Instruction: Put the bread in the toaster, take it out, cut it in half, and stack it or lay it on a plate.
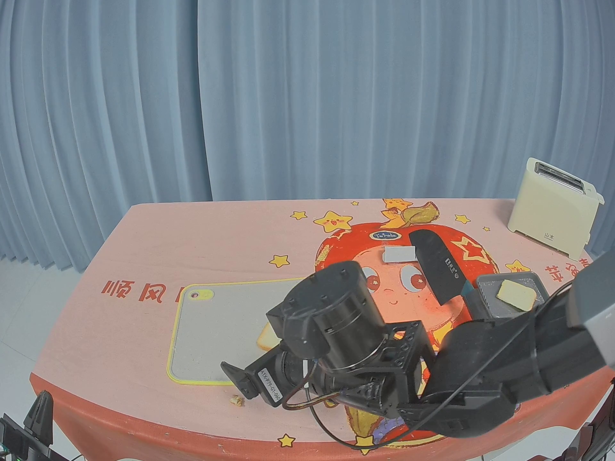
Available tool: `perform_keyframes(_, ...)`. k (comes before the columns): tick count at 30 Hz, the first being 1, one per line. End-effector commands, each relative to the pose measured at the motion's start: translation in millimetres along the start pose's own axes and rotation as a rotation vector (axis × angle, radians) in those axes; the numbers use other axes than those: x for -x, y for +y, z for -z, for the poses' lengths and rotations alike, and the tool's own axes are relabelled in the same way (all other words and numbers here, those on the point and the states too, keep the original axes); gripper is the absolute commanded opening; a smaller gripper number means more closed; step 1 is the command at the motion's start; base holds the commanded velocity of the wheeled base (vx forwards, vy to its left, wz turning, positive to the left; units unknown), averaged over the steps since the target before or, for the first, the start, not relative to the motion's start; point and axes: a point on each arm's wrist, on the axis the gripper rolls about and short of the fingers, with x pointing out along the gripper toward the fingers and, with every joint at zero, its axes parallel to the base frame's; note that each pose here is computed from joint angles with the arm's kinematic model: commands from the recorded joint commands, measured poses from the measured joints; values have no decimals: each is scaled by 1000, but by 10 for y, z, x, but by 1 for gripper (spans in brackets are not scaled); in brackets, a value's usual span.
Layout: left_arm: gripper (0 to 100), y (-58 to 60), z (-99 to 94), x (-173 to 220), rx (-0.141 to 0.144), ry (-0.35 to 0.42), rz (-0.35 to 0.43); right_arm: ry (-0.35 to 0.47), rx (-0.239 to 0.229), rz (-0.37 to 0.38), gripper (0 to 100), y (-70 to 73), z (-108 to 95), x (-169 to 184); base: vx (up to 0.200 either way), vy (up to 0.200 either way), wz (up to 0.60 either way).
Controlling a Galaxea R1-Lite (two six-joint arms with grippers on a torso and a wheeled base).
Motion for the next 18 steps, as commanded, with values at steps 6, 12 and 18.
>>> perform_keyframes(6,0,-1,49,-14,-1,19,0,42,10,4,100,36,117,-169,0,0,0)
perform_keyframes(12,0,-1,49,-14,-1,19,0,38,15,13,100,68,101,-204,0,0,0)
perform_keyframes(18,0,-1,49,-14,-1,19,0,54,16,14,100,88,131,-288,0,0,0)
